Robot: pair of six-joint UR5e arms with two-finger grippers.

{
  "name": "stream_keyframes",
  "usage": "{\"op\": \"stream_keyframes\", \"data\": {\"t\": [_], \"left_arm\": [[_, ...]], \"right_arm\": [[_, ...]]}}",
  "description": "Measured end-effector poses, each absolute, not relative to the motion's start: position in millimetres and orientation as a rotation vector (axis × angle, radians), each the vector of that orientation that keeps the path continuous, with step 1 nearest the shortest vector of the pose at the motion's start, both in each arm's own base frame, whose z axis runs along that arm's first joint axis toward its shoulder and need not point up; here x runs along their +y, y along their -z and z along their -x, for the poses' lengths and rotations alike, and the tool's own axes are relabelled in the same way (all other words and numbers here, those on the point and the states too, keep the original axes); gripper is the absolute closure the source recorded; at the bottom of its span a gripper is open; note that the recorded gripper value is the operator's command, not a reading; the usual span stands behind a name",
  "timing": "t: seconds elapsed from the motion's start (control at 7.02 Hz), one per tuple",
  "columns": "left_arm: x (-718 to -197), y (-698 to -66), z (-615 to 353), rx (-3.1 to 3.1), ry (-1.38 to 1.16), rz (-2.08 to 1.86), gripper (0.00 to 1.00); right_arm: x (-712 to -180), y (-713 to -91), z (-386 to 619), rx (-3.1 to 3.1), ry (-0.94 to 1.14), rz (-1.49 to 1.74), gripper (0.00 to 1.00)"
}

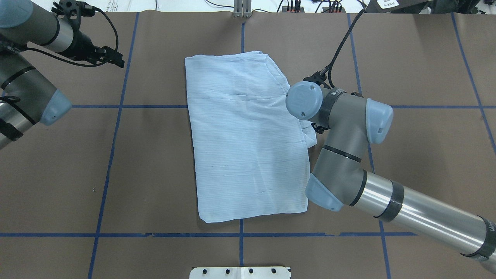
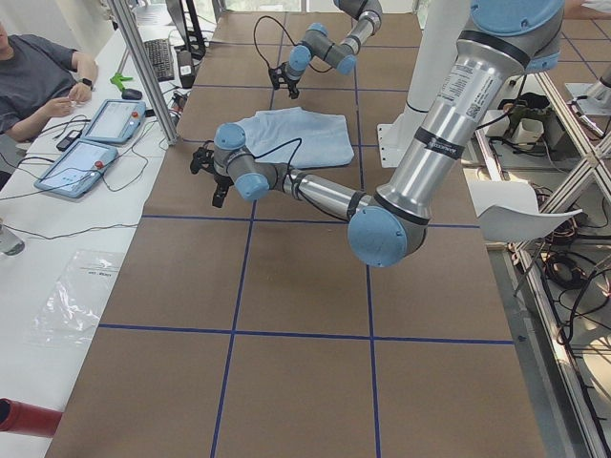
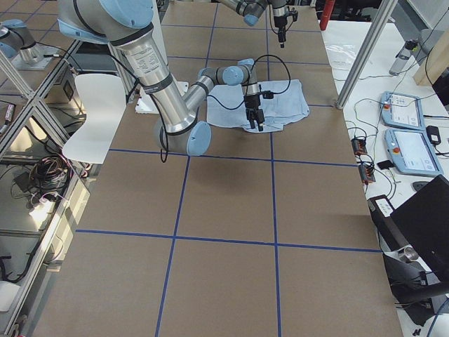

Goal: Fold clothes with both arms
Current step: 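Move the left gripper to the shirt's near edge while the right gripper withdraws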

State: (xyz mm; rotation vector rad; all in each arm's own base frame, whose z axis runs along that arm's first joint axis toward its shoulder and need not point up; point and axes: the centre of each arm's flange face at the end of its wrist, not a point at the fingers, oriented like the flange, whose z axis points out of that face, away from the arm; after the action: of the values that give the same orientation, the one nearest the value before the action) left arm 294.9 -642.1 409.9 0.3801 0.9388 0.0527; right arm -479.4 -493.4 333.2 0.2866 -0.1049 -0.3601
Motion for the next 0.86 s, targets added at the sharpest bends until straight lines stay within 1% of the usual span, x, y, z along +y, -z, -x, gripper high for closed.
{"op": "stream_keyframes", "data": {"t": [0.29,0.43,0.57,0.86], "left_arm": [[-629,-398,-309,0.962,-0.057,-0.371,0.0],[-608,-387,-325,0.992,-0.053,-0.351,0.0],[-574,-374,-344,1.035,-0.049,-0.319,0.0],[-490,-341,-385,1.132,-0.015,-0.212,0.0]], "right_arm": [[-502,-318,470,-0.326,0.299,-0.299,0.0],[-502,-310,466,-0.449,0.248,-0.28,0.0],[-494,-313,456,-0.564,0.184,-0.268,0.0],[-463,-349,425,-0.777,0.064,-0.262,0.0]]}}
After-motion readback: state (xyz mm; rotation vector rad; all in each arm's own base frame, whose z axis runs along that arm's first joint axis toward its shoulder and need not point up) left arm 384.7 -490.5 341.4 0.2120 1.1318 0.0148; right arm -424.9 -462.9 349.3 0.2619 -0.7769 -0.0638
